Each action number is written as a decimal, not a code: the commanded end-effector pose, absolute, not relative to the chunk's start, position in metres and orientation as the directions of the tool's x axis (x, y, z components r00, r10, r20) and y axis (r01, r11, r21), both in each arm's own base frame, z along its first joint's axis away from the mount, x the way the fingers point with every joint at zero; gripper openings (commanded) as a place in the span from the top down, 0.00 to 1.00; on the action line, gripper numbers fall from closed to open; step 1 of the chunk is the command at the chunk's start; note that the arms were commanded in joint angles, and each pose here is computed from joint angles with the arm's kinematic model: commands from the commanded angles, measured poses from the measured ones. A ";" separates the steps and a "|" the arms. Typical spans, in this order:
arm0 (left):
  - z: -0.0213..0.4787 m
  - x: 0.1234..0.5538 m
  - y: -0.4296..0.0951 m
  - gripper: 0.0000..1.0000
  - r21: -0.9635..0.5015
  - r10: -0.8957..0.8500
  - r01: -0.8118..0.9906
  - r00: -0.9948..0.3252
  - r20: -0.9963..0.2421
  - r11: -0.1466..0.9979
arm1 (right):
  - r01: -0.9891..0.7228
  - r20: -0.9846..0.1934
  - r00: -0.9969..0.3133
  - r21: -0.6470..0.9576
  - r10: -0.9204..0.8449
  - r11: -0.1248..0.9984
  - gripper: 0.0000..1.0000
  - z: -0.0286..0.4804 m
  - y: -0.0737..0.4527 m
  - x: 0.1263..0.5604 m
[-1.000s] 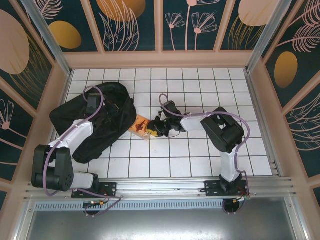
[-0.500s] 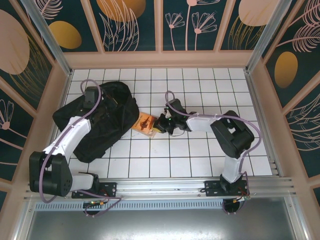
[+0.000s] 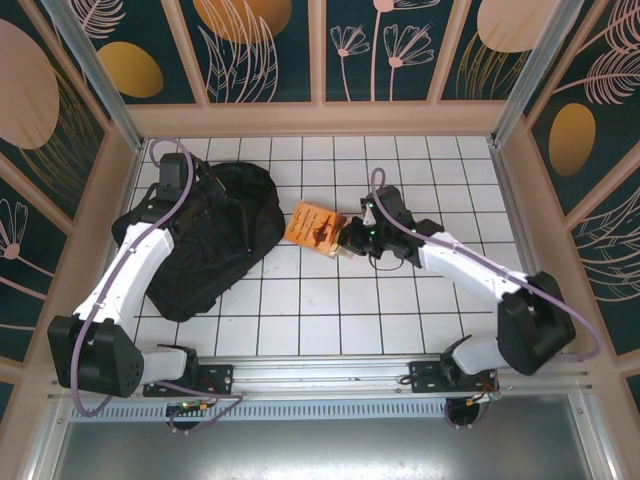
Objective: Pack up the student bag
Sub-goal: Pick up the book from the center of the table.
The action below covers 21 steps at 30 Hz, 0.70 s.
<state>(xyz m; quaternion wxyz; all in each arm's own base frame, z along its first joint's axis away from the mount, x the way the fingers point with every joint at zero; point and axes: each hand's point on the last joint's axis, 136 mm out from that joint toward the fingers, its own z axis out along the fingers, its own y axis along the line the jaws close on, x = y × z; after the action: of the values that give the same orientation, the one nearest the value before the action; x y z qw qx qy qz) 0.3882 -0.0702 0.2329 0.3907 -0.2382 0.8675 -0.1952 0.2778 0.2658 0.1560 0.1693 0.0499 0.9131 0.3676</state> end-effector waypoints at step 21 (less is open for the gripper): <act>0.309 0.332 -0.157 1.00 -0.553 -0.201 0.420 -0.636 -0.745 0.720 | -0.441 -0.504 -0.864 0.748 -0.006 0.496 1.00 0.323 0.270 0.214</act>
<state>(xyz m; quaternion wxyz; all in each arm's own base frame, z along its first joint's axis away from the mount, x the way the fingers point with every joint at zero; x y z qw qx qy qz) 0.3451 -0.1383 0.2721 0.3852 -0.0061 0.8635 -0.3255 0.2272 0.2538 0.2940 0.2330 -0.0963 0.8707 0.4223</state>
